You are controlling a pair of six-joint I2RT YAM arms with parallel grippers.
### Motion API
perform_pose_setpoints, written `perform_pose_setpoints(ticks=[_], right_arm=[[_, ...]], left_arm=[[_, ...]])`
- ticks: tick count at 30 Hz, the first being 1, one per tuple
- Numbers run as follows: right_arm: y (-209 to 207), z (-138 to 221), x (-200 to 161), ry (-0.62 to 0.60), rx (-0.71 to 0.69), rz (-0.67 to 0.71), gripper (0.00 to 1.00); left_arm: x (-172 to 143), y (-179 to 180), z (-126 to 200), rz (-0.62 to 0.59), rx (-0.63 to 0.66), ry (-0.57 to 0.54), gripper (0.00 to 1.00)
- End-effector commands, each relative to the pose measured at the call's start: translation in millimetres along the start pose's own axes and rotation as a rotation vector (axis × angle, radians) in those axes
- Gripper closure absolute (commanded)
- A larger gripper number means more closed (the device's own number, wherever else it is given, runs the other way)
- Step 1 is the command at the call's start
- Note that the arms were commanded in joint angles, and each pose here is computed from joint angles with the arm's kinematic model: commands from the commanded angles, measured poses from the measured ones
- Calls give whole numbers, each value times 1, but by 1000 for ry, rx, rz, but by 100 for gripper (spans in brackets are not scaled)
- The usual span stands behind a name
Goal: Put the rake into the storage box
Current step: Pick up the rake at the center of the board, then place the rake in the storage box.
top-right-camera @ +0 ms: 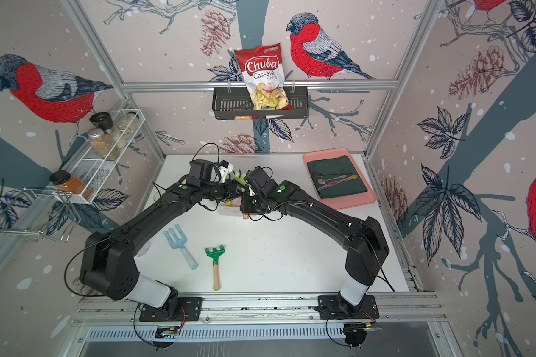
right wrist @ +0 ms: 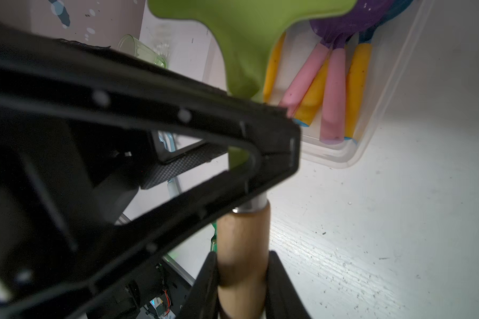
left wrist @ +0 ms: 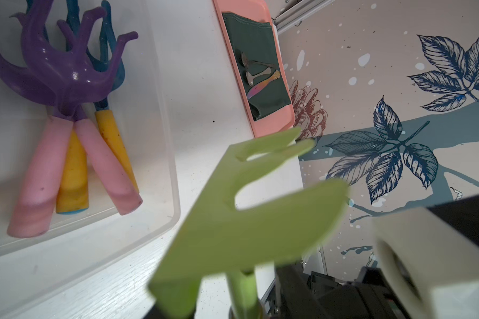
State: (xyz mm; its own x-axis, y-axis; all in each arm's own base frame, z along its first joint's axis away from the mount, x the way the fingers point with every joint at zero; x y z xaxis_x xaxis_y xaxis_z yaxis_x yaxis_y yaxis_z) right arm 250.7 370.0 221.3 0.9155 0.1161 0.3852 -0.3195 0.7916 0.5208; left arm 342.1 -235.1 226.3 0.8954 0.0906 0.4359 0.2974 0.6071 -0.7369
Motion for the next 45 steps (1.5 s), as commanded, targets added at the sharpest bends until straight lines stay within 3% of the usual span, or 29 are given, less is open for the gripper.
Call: perform_pose_setpoints(ticks=[1,9,10,12,14,18,20,32,45], right_arm=[[5,3,-4,15,6,34,82],[4,5,-8,12,-3,43,79],[3,6,-7,7,-5,42,75],[3,9,-5,-1,-3,38,59],[4,12,-4,-10,2,35,54],[0,24,0,-47,5,12,26],[-5,31,0,-65,6,-3,21],[-53,59,-17,-113,-9,-99,18],[-76,54,-27,-102,-4,-137,19]], left_arm=[[13,-9,-2,-33,-34,-37,64],[16,-11,-8,-39,-51,-24,89],[16,-10,-9,-43,-48,-19,91],[17,-8,-9,-50,-34,-17,92],[18,-6,-9,-52,-24,-16,94],[27,6,-13,-66,23,-14,94],[35,17,-15,-69,52,-7,95],[105,101,-30,-71,217,19,95],[130,163,-68,-43,316,73,95]])
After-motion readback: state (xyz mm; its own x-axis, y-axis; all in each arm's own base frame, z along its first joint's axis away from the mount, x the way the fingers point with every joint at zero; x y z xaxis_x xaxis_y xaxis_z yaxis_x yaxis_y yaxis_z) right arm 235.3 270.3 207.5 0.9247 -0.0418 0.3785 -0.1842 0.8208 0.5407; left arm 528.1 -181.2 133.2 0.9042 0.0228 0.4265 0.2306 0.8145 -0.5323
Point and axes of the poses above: each gripper's point midway between its finger pads, its own z axis back along the fingers, its own y axis along the line the jaws close on, x = y × z, the point moved 2 cm from there along z, back along the fingers, and after that the axes turned 3 degrees about -z, right-handed, at the moved point
